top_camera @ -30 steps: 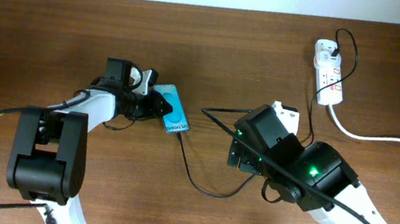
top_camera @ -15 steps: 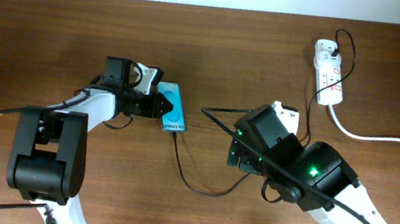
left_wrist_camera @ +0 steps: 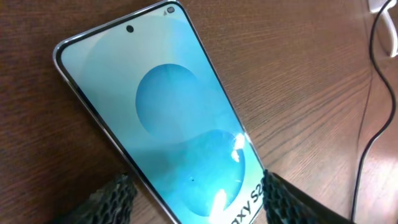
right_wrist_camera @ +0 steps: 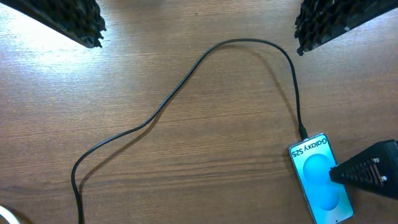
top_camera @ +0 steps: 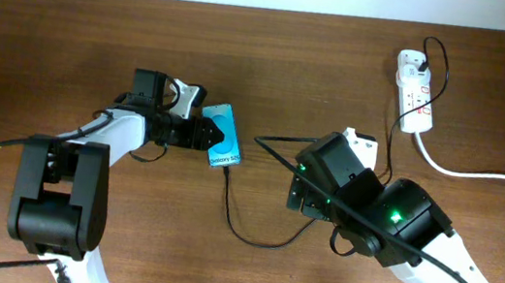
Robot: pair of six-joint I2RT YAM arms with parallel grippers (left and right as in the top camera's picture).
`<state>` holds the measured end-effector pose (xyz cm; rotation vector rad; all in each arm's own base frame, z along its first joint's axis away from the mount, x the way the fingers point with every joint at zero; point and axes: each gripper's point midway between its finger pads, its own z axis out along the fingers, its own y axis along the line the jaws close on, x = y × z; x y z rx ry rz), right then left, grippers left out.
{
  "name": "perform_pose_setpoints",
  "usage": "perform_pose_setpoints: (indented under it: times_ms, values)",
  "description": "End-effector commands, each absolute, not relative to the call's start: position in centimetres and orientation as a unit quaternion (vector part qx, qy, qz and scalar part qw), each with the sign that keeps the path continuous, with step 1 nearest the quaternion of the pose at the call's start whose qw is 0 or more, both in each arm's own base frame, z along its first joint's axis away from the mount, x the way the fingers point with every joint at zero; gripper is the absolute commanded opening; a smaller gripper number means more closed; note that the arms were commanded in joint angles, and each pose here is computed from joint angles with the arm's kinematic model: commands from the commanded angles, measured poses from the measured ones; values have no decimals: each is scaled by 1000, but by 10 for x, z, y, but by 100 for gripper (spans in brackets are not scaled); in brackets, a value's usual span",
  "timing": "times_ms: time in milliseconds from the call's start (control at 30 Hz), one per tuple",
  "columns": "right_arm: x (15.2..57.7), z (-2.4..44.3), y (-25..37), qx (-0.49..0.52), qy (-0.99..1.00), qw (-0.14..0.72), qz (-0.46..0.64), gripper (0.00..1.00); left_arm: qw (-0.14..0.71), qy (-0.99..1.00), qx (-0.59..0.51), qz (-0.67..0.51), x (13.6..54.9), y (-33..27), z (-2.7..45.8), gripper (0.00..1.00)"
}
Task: Plug charger to phone and switch on socket
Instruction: 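Lower the phone flat onto the table with the left gripper, then open the left gripper and retract it toward the front left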
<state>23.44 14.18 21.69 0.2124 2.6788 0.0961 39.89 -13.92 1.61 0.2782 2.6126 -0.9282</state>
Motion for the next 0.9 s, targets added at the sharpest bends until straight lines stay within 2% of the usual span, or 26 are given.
perform_pose_setpoints:
  times_ms: [0,233,267,333,433,567,633,767,867]
  values:
    - [236,214,138,85,970,226,26,99,143,939,49,-309,390,-128,-1,71]
    - [236,214,138,85,970,226,26,98,121,926,36,-356,381,-141,11,72]
    - [236,214,138,85,970,226,26,98,120,926,36,-356,379,-141,18,74]
    - [237,215,137,86,969,229,23,98,135,924,42,-356,375,-140,46,89]
    - [238,215,134,82,968,235,13,98,176,931,69,-313,364,-128,91,100]
    - [238,215,134,82,968,235,13,98,235,948,61,-204,331,-91,154,99]
    - [238,215,134,82,968,235,13,98,273,946,57,-166,300,-75,192,100]
    - [237,215,133,81,969,232,10,98,338,931,52,-128,259,-58,236,99]
    - [236,214,132,81,970,230,8,98,359,928,40,-91,223,-42,249,100]
